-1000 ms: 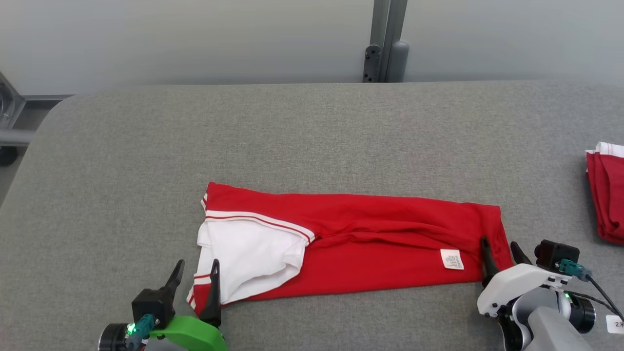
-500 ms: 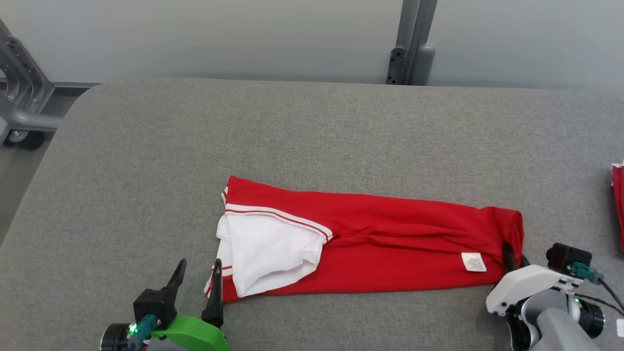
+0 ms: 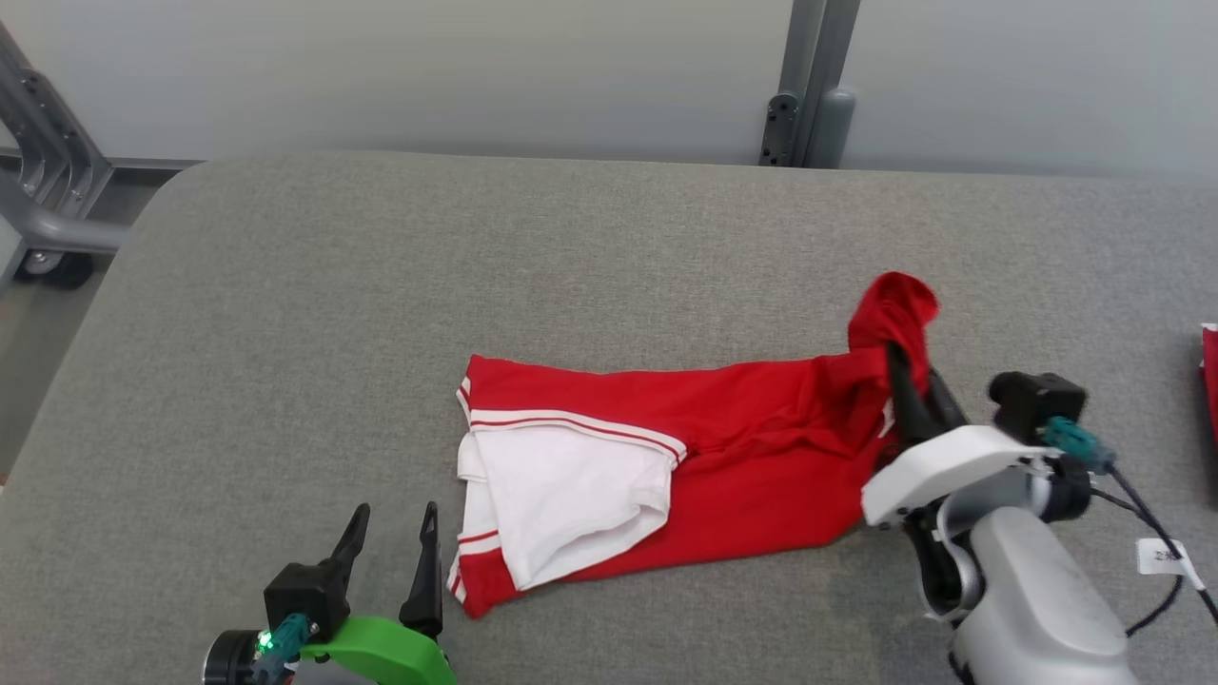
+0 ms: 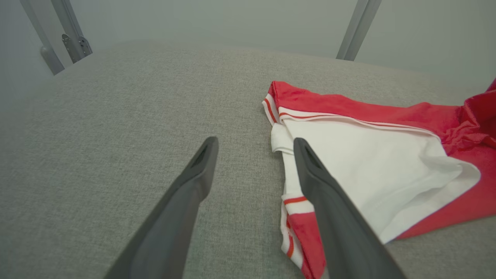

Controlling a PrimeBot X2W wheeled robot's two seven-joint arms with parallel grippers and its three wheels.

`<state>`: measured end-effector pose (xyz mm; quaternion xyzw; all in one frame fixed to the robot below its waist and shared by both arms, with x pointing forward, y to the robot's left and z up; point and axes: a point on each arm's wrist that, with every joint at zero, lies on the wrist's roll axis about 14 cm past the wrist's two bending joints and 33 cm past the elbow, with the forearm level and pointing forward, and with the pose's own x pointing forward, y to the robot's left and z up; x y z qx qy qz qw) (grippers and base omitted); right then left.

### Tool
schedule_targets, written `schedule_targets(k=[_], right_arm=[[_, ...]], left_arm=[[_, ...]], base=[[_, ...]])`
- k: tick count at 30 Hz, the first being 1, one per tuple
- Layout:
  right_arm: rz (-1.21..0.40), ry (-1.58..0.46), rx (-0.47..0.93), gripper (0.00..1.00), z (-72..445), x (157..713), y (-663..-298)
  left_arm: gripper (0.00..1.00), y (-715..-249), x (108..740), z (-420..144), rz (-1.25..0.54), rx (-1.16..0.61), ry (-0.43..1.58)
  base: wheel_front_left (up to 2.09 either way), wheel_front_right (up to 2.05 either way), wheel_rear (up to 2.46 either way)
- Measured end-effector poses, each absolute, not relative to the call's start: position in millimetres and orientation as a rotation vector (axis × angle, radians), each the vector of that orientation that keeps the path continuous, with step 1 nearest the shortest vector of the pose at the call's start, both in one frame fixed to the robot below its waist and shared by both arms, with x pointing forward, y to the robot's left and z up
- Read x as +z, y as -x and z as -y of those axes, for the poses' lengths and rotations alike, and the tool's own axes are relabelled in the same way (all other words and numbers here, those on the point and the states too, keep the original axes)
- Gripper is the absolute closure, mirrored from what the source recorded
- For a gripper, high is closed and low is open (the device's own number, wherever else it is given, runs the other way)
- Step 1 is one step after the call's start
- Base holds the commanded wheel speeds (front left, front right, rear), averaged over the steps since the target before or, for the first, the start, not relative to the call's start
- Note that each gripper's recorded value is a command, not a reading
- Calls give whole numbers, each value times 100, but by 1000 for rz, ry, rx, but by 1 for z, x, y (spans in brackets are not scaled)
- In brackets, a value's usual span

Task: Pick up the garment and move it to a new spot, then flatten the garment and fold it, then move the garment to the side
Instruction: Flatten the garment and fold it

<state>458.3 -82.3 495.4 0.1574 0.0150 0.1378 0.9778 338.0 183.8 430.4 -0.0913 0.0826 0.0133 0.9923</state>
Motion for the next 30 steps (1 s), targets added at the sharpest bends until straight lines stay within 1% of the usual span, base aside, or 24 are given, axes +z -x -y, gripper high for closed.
schedule_targets(k=[5, 9, 14, 18, 19, 20, 21, 25, 27, 30], right_arm=[[-56, -353, 544, 100, -6, 506, -436], [-97, -356, 718, 100, -61, 510, -417], [-151, -341, 874, 100, -110, 507, -398], [-186, -333, 953, 100, -137, 502, -390], [-200, -337, 966, 65, -143, 499, -387], [-212, -336, 976, 7, -146, 496, -385], [-225, -340, 987, 0, -151, 494, -383], [-220, -375, 998, 0, -160, 501, -387], [-196, -378, 956, 0, -152, 505, -400], [-131, -349, 852, 0, -123, 512, -429]], left_arm=[[0, -330, 430, -190, -167, 54, 188], [0, -321, 428, -197, -172, 83, 190], [0, -308, 425, -205, -182, 117, 193], [0, -299, 424, -212, -184, 147, 197], [0, -297, 424, -214, -185, 156, 197], [0, -294, 423, -216, -187, 164, 198], [0, -292, 423, -218, -189, 174, 199], [0, -287, 420, -226, -198, 206, 197], [0, -289, 421, -228, -193, 212, 190], [0, -295, 424, -229, -185, 208, 180]], base=[[0, 0, 0], [0, 0, 0], [0, 0, 0], [0, 0, 0], [0, 0, 0], [0, 0, 0], [0, 0, 0], [0, 0, 0], [0, 0, 0], [0, 0, 0]])
